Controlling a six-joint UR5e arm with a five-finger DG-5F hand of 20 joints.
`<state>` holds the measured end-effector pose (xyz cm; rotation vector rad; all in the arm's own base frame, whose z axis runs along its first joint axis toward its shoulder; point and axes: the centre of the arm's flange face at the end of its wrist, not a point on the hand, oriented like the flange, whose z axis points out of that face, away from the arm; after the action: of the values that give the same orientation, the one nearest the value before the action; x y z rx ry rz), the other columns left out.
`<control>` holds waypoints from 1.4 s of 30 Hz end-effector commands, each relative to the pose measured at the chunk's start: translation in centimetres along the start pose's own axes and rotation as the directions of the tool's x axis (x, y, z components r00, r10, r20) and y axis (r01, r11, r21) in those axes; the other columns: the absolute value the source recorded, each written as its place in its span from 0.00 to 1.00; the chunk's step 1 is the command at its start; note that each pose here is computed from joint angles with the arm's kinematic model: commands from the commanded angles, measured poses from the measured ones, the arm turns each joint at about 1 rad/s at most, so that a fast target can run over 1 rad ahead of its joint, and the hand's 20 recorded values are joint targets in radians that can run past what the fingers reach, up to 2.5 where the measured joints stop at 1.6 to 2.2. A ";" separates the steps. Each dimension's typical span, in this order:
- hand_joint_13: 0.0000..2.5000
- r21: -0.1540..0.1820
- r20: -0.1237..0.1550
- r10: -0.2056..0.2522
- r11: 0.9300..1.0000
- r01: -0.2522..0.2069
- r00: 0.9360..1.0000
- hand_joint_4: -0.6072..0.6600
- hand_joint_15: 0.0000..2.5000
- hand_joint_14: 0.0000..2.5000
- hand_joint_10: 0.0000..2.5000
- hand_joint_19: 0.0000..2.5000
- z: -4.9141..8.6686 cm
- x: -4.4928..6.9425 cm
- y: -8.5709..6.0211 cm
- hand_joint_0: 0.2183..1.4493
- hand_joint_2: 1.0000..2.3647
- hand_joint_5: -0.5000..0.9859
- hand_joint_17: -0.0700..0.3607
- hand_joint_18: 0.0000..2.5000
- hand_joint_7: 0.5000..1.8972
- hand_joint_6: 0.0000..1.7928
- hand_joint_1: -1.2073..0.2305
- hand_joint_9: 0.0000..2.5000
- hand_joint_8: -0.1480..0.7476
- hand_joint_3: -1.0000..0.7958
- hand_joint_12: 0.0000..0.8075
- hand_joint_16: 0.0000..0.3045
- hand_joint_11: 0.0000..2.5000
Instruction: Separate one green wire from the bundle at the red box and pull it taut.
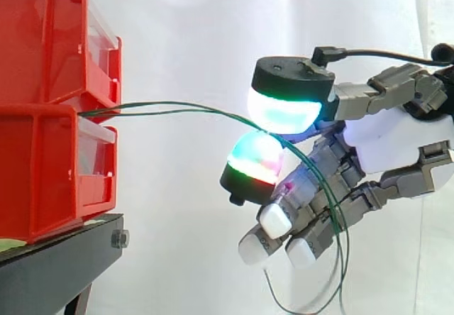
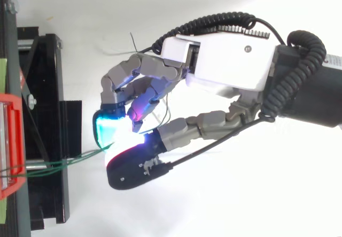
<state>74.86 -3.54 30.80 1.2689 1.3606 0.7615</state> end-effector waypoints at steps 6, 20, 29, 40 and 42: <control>0.25 0.002 0.000 0.001 1.000 -0.001 1.000 0.59 0.09 0.00 0.00 0.20 0.0 0.0 0.0 0.25 0.00 0.25 0.43 0.23 0.34 0.51 0.41 0.39 0.46 0.28 0.40 0.17 0.13; 0.24 0.004 -0.001 0.015 1.000 -0.015 1.000 0.57 0.09 0.00 0.00 0.20 0.0 0.0 0.0 0.30 0.01 0.24 0.42 0.23 0.37 0.51 0.33 0.39 0.45 0.34 0.39 0.16 0.14; 0.24 0.014 -0.004 0.014 1.000 -0.014 1.000 0.57 0.10 0.00 0.00 0.21 -0.2 -0.2 0.6 0.30 0.01 0.25 0.42 0.23 0.42 0.50 0.42 0.41 0.46 0.34 0.39 0.16 0.14; 0.24 0.023 -0.004 0.011 1.000 -0.011 1.000 0.56 0.09 0.00 0.00 0.21 -0.3 -0.3 0.6 0.29 0.01 0.25 0.42 0.23 0.38 0.51 0.36 0.40 0.45 0.41 0.39 0.16 0.13; 0.24 0.023 -0.004 0.011 1.000 -0.011 1.000 0.56 0.10 0.00 0.00 0.22 -0.3 -0.3 0.6 0.29 0.01 0.25 0.42 0.22 0.41 0.50 0.39 0.40 0.44 0.40 0.39 0.16 0.12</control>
<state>74.66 -3.66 31.50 1.2941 1.3700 0.7591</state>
